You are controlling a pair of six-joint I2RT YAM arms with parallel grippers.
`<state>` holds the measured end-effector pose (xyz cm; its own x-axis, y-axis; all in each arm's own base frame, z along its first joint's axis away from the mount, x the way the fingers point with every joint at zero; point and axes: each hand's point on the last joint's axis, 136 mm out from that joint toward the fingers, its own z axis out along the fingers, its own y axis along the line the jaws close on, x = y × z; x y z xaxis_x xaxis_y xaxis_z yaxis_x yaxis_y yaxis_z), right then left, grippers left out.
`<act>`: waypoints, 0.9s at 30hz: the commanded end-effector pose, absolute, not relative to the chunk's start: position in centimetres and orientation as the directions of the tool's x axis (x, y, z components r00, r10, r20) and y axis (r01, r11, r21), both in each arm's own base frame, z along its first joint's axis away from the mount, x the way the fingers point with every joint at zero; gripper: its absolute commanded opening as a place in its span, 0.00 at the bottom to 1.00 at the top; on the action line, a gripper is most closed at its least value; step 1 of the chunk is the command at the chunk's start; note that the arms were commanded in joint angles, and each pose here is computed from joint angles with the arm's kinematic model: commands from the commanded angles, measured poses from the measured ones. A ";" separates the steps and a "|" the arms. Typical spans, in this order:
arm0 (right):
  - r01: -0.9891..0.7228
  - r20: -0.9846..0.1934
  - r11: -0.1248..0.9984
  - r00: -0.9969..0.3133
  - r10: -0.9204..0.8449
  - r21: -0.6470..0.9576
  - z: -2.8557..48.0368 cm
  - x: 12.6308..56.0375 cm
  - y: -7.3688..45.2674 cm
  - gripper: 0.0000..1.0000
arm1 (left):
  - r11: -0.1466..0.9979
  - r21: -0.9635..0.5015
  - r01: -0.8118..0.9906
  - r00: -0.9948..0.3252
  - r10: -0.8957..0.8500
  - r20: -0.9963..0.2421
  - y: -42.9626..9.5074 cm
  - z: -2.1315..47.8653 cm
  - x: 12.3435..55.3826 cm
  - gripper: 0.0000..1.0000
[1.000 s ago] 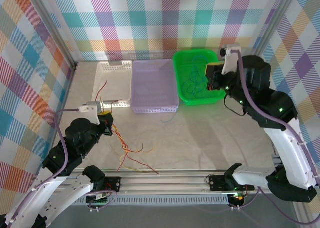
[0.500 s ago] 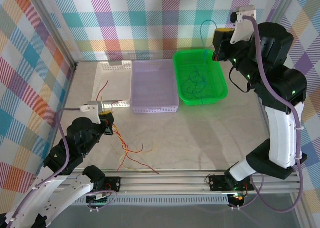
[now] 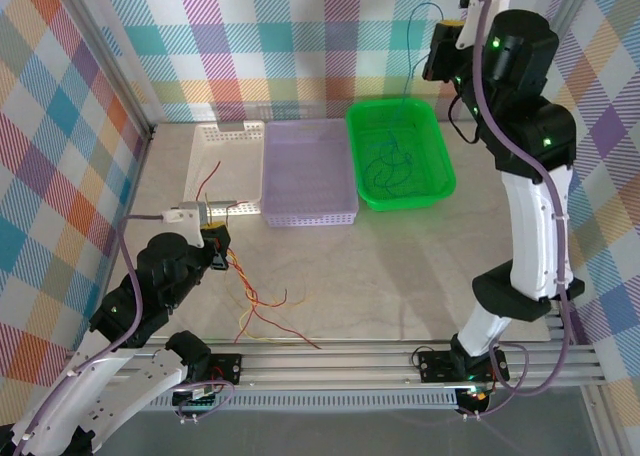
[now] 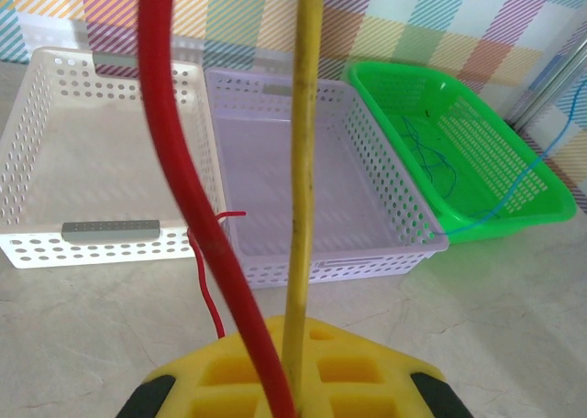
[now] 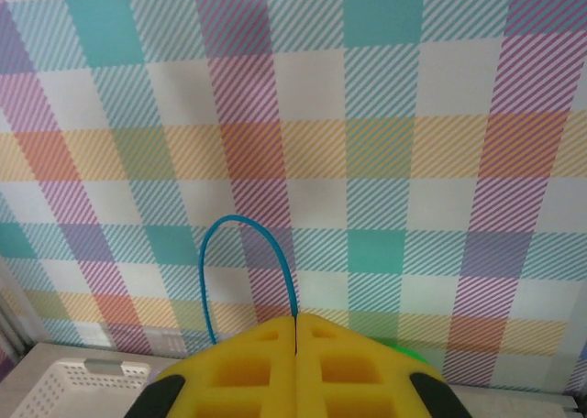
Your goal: Untangle the cables
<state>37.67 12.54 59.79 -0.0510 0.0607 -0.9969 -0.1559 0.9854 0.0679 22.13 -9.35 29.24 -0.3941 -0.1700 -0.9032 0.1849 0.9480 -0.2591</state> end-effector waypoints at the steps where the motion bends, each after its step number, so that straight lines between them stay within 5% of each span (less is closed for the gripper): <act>1: -0.130 -0.993 0.984 -0.019 0.120 0.121 60.5 39.2 11.4 0.00 | 0.948 -0.255 0.192 -0.378 -0.169 -0.910 -9.4 29.6 22.4 0.00; 10: -0.045 -0.984 0.991 -0.130 0.119 0.126 55.5 45.2 9.9 0.00 | 0.947 -0.252 0.198 -0.383 -0.162 -0.910 -9.6 29.5 22.5 0.00; 27: 0.129 -0.774 0.990 -0.621 0.123 0.053 32.9 54.8 6.9 0.00 | 0.945 -0.251 0.208 -0.385 -0.157 -0.910 -9.8 29.5 22.5 0.00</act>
